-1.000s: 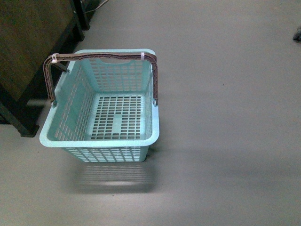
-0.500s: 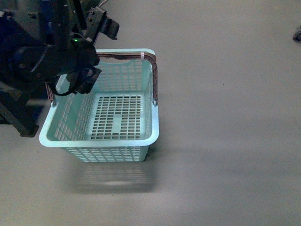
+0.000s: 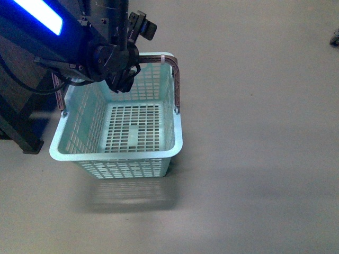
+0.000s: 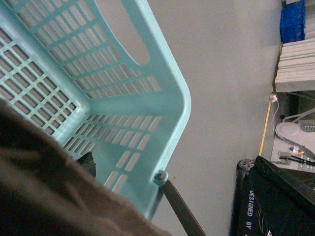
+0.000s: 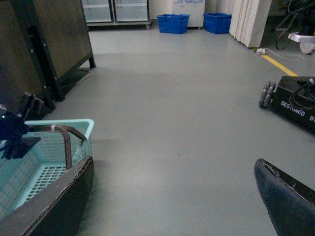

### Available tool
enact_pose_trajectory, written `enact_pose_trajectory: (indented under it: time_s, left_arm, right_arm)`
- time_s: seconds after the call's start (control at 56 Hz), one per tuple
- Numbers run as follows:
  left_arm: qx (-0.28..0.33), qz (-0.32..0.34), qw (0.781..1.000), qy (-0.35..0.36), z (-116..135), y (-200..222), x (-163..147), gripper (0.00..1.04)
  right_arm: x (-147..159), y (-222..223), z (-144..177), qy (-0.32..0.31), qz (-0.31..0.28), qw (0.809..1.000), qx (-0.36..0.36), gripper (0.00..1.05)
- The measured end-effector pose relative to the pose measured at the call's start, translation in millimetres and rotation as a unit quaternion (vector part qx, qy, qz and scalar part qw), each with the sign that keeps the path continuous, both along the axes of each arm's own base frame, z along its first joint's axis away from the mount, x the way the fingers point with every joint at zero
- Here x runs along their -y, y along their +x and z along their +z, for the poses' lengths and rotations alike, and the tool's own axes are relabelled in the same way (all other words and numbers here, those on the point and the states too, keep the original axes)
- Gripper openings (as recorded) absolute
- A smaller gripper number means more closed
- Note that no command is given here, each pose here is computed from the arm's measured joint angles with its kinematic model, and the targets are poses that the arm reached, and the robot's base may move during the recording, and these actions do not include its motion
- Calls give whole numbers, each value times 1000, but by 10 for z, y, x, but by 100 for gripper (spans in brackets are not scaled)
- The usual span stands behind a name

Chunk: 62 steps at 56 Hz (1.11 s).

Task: Pick mango and avocado into basket

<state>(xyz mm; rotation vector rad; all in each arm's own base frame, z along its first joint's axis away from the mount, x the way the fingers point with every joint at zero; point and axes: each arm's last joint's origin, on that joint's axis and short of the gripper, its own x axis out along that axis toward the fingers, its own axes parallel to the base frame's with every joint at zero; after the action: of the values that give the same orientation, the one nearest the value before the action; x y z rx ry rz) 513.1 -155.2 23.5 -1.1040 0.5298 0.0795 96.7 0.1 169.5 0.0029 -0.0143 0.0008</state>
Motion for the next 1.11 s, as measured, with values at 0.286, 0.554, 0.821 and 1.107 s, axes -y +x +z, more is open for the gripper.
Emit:
enact_pose_trajectory:
  time_s: [0.286,0.554,0.821,1.107]
  left_arm:
    - [2,16,1000,2,0,77,14,69]
    - [-10,41,999,-24,-1,97,-12,32]
    - [-24,47,998,-43,-29,-126,-145,6]
    - [-19,59,993,-95,385,-889,-477,6]
  right_arm:
    - [0,0,0,0,0,1000,0,96]
    - [0,0,0,0,0,1000,0,96]
    - [0,0,0,0,0,1000,0,96]
    - [0,0,0,0,0,1000,0,96]
